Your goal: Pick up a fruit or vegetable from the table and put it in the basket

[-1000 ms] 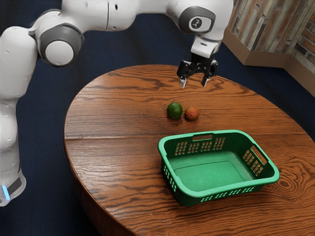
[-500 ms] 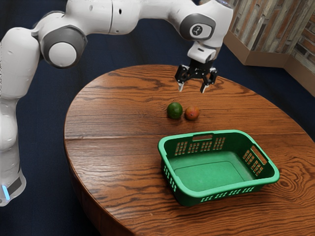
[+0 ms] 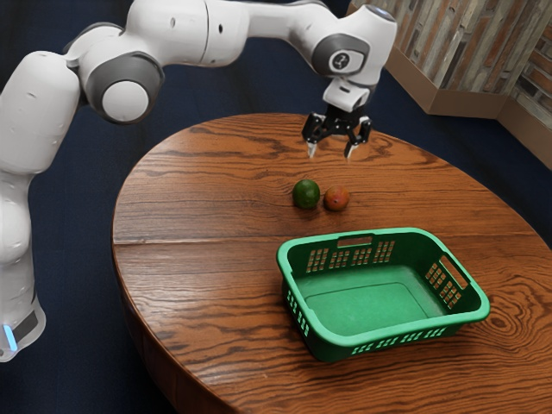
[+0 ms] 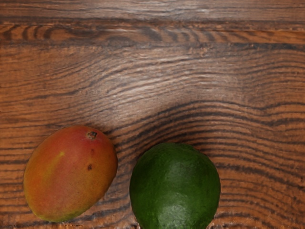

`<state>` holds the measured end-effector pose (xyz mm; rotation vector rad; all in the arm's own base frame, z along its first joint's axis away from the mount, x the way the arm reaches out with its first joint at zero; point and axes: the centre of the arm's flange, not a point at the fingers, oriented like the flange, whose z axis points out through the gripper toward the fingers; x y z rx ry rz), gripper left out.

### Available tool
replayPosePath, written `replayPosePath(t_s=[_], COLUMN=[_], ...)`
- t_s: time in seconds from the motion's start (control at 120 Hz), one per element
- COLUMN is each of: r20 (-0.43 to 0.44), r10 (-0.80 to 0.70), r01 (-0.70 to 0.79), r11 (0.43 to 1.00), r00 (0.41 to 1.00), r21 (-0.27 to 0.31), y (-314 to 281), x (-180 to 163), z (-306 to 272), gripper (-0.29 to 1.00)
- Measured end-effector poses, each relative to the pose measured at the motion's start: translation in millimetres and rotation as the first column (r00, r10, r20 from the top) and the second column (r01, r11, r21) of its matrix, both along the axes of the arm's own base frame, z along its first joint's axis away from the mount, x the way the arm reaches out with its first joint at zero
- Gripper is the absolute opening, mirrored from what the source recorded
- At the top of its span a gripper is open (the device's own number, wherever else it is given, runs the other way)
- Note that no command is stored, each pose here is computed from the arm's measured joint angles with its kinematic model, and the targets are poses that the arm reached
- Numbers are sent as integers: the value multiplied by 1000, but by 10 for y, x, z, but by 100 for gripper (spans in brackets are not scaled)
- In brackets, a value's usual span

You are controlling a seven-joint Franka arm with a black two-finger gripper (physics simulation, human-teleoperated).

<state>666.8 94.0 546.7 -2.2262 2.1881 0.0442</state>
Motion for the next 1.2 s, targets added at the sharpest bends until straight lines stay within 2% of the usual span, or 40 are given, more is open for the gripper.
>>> replayPosePath(t_s=[0.167,0.558,0.875,1.2], r20=[1,-47,-63,-38], r10=[-18,-170,-233,-271], r01=[18,168,229,268], r11=[1000,985,971,961], r00=[1000,984,970,962], r21=[4,-31,-68,-66], y=[30,-27,-19,-31], x=[-16,-103,-110,-125], z=[28,55,-118,-322], gripper=[70,70,70,70])
